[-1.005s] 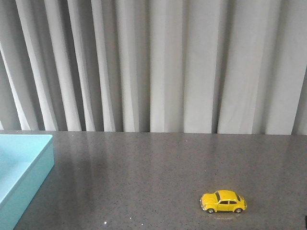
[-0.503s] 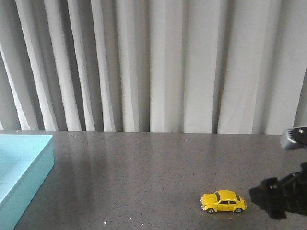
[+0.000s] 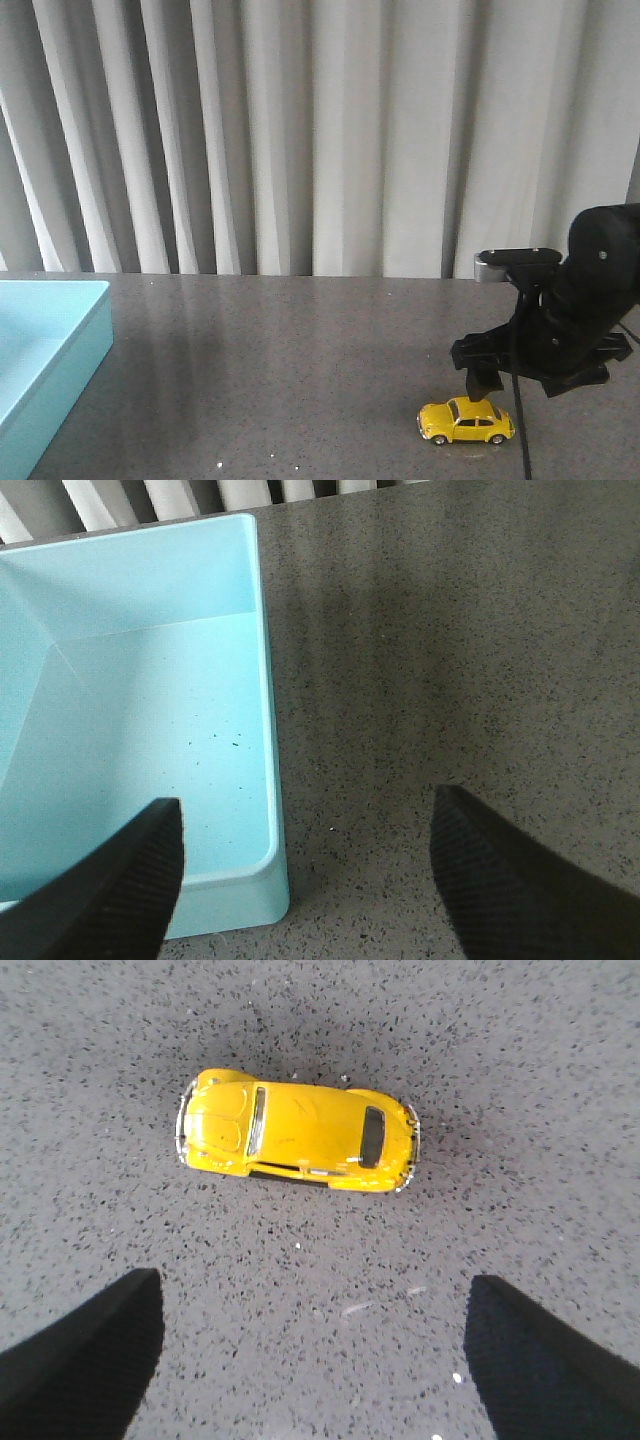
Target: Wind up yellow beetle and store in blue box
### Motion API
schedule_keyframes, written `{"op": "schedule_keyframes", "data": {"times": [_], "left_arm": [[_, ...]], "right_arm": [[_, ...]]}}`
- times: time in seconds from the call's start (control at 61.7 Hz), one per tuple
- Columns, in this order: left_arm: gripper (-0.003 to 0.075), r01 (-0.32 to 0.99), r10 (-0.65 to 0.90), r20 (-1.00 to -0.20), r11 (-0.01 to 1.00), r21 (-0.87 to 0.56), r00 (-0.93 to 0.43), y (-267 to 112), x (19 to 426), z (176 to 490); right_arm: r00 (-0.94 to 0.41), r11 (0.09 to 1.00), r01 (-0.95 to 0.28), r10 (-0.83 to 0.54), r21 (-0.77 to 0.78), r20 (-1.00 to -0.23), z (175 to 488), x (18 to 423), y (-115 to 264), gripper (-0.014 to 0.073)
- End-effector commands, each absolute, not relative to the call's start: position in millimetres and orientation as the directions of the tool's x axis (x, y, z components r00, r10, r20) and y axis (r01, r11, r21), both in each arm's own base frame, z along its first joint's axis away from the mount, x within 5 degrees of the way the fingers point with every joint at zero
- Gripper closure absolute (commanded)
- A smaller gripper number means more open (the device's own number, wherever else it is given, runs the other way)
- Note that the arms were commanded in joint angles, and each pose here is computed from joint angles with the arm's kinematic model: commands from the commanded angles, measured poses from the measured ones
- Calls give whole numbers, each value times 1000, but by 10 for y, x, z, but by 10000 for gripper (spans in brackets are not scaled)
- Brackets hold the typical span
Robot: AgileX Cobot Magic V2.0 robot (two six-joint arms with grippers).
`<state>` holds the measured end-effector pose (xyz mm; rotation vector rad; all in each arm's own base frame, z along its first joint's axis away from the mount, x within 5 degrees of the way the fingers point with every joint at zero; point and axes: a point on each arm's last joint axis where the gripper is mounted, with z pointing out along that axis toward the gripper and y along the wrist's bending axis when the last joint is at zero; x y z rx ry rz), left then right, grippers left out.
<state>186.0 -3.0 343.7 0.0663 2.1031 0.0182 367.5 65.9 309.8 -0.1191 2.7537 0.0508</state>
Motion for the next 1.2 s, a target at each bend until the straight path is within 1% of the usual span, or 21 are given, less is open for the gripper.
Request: {"op": "schedule_keyframes", "data": {"times": [0.0, 0.259, 0.47, 0.681, 0.908, 1.102, 1.183], "left_arm": [[206, 40, 44, -907, 999, 31, -419, -45, 1884, 3605], [206, 40, 44, -907, 999, 31, -419, -45, 1884, 3605], [206, 40, 44, -907, 999, 31, -419, -45, 1884, 3605], [206, 40, 44, -907, 999, 31, -419, -45, 1884, 3605], [206, 40, 44, -907, 999, 31, -419, -45, 1884, 3605], [206, 40, 44, -907, 999, 31, -419, -45, 1884, 3605], [206, 40, 44, -907, 999, 31, -419, -45, 1884, 3605]], "right_arm": [[-899, 996, -88, -73, 14, -431, 3294, 3792, 665, 4], [-928, 996, -85, -77, 7, -364, 3098, 4145, 727, 6], [-939, 996, -87, -78, 13, -335, 2925, 4321, 768, 53], [-954, 996, -86, -72, 36, -290, 2724, 4402, 807, 87], [-972, 995, -86, -75, 40, -224, 2504, 4451, 808, 88], [-977, 996, -75, -66, 41, -201, 2489, 4455, 684, 88], [-983, 997, -60, -53, 37, -176, 2484, 4447, 581, 88]]}}
